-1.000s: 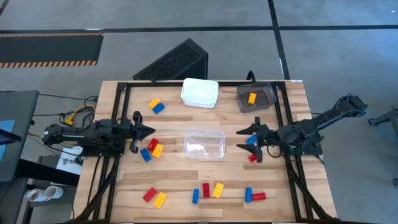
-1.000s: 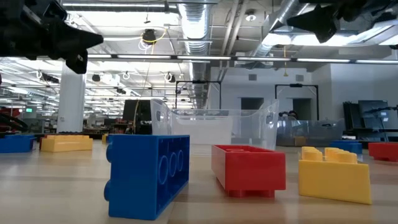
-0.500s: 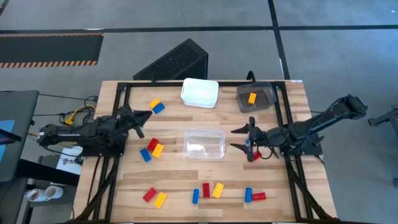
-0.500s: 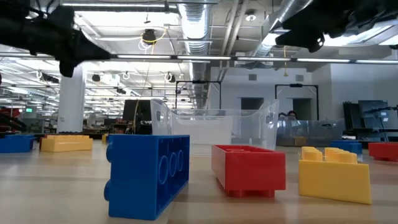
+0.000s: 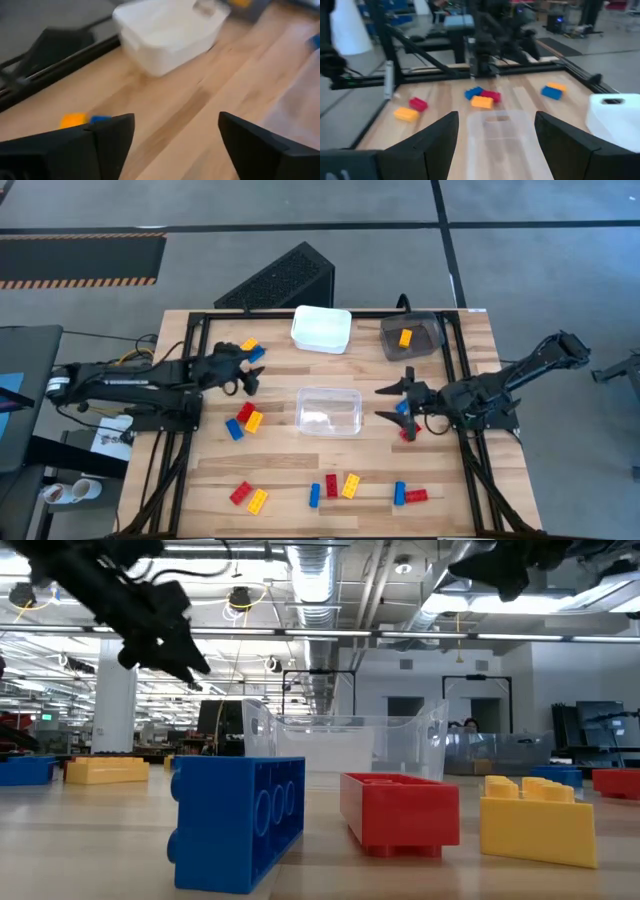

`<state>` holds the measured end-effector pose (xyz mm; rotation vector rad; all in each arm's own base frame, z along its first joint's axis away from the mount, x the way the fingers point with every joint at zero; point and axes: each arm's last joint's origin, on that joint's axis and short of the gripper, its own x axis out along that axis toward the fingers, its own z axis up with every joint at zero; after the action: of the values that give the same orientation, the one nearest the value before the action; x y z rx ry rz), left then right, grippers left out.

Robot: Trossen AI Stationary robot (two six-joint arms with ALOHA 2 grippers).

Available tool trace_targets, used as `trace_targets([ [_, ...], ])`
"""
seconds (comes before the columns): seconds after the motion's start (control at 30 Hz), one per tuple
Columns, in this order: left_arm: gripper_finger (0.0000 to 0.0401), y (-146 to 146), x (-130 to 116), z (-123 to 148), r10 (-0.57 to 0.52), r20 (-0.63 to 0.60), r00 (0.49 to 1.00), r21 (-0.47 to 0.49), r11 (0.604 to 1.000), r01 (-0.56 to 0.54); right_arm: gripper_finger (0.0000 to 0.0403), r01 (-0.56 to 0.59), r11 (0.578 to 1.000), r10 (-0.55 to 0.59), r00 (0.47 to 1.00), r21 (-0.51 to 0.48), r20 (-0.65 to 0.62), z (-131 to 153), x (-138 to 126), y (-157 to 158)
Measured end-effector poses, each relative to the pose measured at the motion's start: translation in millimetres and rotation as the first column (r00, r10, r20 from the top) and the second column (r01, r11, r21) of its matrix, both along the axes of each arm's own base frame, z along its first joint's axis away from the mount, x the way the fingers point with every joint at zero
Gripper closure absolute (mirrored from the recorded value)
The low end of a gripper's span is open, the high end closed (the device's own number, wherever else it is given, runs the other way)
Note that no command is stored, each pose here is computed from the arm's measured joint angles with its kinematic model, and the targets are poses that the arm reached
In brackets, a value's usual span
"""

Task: Sort & place blocks by color
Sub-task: Put the top left blue block into the white bin

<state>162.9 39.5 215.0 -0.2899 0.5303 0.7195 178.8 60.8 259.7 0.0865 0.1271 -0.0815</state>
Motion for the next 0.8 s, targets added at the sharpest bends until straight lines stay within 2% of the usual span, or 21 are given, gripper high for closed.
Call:
trace_targets([
  [0.13,0.0107,15.4,20.1,2.9,0.041,-0.178,0.983,-0.042,0.998,-0.049,0.0120,-0.049,0.999,0.049,0.998,-0.005,0.049,5.3,-2.5,8.5],
  [0.37,0.0105,53.9,47.3,-9.4,0.007,-0.405,0.914,-0.148,0.986,-0.073,0.0120,-0.083,0.996,0.083,0.994,-0.015,0.066,7.2,-5.0,14.8],
  [0.6,0.0105,97.6,41.7,-40.0,-0.038,-0.473,0.880,-0.329,0.934,-0.137,0.0120,-0.103,0.994,0.104,0.993,-0.021,0.053,5.8,-6.7,18.6],
  [0.8,0.0105,115.2,32.6,-49.1,-0.007,-0.491,0.871,-0.361,0.911,-0.197,0.0120,-0.108,0.994,0.109,0.993,-0.022,0.050,5.5,-7.3,19.7],
])
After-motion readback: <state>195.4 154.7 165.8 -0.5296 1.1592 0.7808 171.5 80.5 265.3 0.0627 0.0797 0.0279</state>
